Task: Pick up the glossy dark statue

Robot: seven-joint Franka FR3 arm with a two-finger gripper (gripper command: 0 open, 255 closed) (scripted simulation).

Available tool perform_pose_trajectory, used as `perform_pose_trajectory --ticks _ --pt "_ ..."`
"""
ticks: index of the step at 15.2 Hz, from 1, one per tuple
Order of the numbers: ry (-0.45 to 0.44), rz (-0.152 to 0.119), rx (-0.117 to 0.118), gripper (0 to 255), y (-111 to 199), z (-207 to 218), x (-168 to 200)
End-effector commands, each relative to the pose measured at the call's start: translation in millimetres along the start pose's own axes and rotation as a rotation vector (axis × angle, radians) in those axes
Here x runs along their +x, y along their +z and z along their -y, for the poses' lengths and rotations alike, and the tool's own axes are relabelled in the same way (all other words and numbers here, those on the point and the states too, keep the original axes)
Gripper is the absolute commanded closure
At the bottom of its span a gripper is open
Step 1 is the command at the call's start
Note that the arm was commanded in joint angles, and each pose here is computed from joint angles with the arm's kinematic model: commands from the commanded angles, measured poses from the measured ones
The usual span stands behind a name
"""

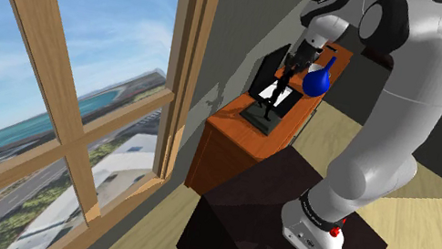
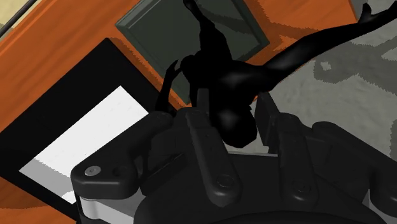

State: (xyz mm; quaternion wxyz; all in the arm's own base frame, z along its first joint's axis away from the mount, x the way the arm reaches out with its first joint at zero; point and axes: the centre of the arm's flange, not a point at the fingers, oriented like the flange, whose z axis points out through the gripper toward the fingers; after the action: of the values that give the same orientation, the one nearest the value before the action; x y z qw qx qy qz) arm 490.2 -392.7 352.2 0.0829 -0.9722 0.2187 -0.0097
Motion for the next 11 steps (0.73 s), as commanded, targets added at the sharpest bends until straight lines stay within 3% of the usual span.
perform_pose_trajectory --ticks 1,11 --pt "0.000 -0.001 0.000 255 -11.2 2.1 -0.6" --pt "0.000 -0.001 0.000 255 -63.2 10.8 -1.5"
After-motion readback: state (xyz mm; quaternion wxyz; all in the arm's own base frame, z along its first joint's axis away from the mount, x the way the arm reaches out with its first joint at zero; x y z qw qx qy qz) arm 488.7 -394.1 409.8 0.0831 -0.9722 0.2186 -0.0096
